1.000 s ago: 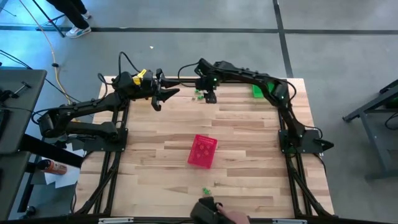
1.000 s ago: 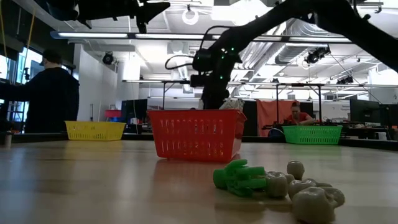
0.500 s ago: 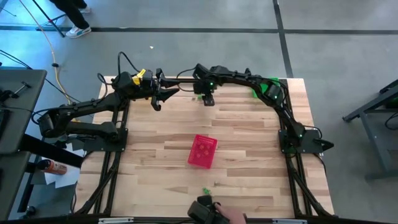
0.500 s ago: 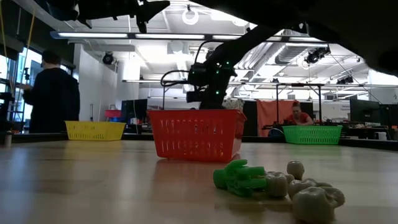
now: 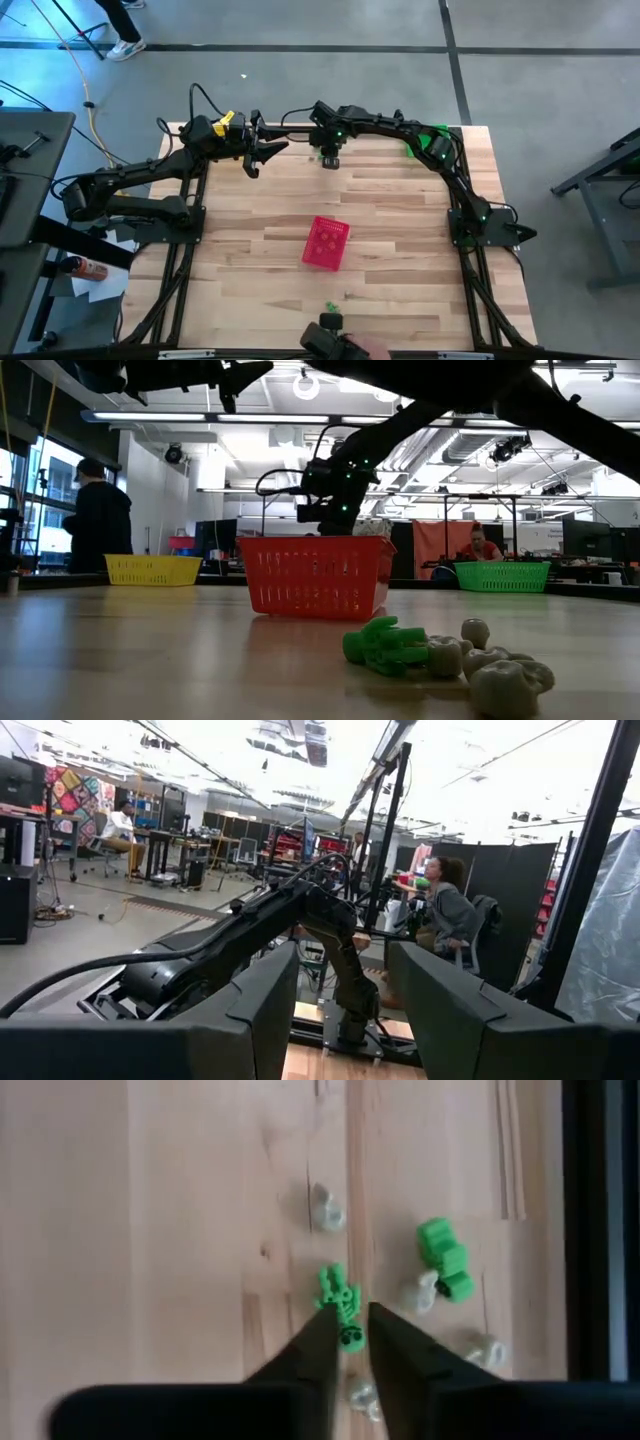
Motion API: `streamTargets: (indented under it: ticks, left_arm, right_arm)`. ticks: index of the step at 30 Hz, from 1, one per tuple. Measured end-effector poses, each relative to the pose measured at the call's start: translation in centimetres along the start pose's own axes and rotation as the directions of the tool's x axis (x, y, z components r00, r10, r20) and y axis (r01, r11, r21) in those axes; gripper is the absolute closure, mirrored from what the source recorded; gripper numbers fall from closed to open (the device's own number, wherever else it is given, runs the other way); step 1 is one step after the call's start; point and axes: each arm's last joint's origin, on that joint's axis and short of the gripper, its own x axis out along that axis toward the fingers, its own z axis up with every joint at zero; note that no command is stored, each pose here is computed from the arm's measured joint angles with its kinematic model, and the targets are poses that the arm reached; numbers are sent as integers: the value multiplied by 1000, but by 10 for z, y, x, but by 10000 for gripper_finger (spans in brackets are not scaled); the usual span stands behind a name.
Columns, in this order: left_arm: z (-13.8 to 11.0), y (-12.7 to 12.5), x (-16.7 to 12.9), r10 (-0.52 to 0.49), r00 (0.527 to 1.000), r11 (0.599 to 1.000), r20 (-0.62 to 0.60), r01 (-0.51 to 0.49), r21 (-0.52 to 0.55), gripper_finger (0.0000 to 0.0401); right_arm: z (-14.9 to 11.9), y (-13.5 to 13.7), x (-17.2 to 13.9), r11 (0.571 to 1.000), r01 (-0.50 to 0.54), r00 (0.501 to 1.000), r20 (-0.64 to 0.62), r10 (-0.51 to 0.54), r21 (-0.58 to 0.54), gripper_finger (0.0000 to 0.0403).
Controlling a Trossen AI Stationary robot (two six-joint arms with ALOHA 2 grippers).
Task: Sort Halloween decoration
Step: Put the green skeleton toy into the yellow bin
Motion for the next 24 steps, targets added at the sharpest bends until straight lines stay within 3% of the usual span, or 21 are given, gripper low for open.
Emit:
streamTargets:
  ticks: [2, 4, 8, 10, 15, 19, 24]
  left_arm:
    - [0, 0, 0, 0, 1000, 1000, 0, 0, 0, 240]
    - [0, 0, 0, 0, 1000, 1000, 0, 0, 0, 240]
    - [0, 0, 0, 0, 1000, 1000, 0, 0, 0, 240]
    - [0, 0, 0, 0, 1000, 1000, 0, 0, 0, 240]
    - [6, 1, -6, 12, 1000, 1000, 20, -13, 14, 240]
    - [14, 3, -12, 33, 998, 999, 47, -34, 32, 240]
    - [19, 6, -17, 57, 996, 997, 68, -60, 46, 240]
  right_arm:
    - [0, 0, -2, 996, -8, 1000, -13, 9, 85, 392]
    - [5, 0, -9, 978, -30, 1000, 7, 29, 208, 391]
    - [21, -5, -29, 891, -158, 984, 141, 108, 426, 399]
    - [27, -4, -34, 873, -208, 972, 196, 132, 441, 400]
    - [15, 13, -38, 891, -163, 983, 144, 112, 423, 402]
    - [-16, 31, -58, 872, -120, 968, 250, -3, 474, 402]
    - [-50, 46, -77, 766, -100, 884, 411, -225, 635, 402]
